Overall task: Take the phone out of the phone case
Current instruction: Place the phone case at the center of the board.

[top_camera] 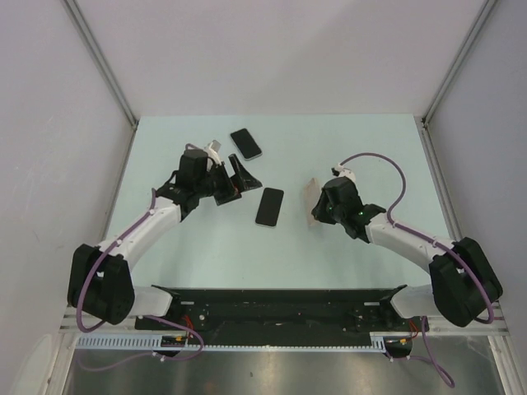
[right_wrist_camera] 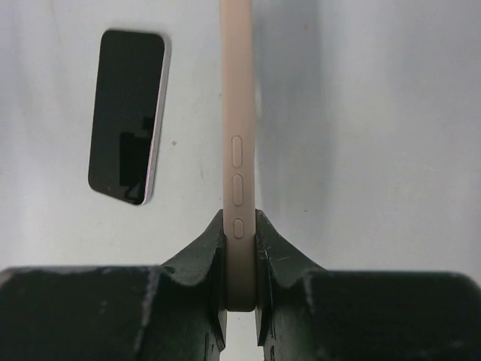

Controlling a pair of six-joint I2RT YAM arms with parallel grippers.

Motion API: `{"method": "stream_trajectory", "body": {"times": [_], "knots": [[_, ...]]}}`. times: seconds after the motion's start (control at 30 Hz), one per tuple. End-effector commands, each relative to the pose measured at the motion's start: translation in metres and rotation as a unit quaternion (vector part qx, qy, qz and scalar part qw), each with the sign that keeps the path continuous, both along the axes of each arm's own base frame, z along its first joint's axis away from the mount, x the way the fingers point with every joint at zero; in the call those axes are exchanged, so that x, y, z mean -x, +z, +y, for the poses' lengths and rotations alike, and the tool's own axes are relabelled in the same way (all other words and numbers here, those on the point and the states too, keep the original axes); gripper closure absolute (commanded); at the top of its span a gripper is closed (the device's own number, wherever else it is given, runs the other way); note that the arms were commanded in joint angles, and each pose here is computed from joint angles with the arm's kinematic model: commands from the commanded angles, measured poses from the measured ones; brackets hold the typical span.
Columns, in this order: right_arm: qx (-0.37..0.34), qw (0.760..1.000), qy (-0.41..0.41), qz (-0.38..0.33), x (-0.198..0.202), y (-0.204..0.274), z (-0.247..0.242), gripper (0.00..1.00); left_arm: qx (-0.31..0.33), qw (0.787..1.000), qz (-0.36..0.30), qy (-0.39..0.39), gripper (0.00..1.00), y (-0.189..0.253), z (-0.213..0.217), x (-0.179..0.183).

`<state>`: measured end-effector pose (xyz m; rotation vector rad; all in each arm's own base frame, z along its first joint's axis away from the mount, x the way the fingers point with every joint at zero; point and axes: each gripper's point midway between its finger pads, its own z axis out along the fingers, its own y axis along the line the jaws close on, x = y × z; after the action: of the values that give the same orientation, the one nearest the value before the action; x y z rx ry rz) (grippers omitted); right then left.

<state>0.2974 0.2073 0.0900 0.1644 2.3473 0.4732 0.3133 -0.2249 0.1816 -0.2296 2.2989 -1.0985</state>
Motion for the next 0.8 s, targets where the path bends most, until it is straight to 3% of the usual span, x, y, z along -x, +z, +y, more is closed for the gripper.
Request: {"method": "stream_trajectory", "body": {"times": [0.0, 0.47, 0.77], "knots": [[-0.056, 0.998, -0.005, -0.033, -0.016, 0.024, -0.008, 1.0, -0.079, 0.996, -0.012, 0.044, 0.0, -0.006, 0.023, -0.022], [-0.089, 0.992, -0.087, -0.031, -0.038, 0.026, -0.099, 0.98, -0.22, 0.967, -0.009, 0.132, 0.0, -0.034, 0.052, -0.101], [-0.092, 0.987, -0.127, -0.023, -0.032, 0.019, -0.136, 0.92, -0.284, 0.952, 0.011, 0.114, 0.0, -0.049, 0.033, -0.164]]}}
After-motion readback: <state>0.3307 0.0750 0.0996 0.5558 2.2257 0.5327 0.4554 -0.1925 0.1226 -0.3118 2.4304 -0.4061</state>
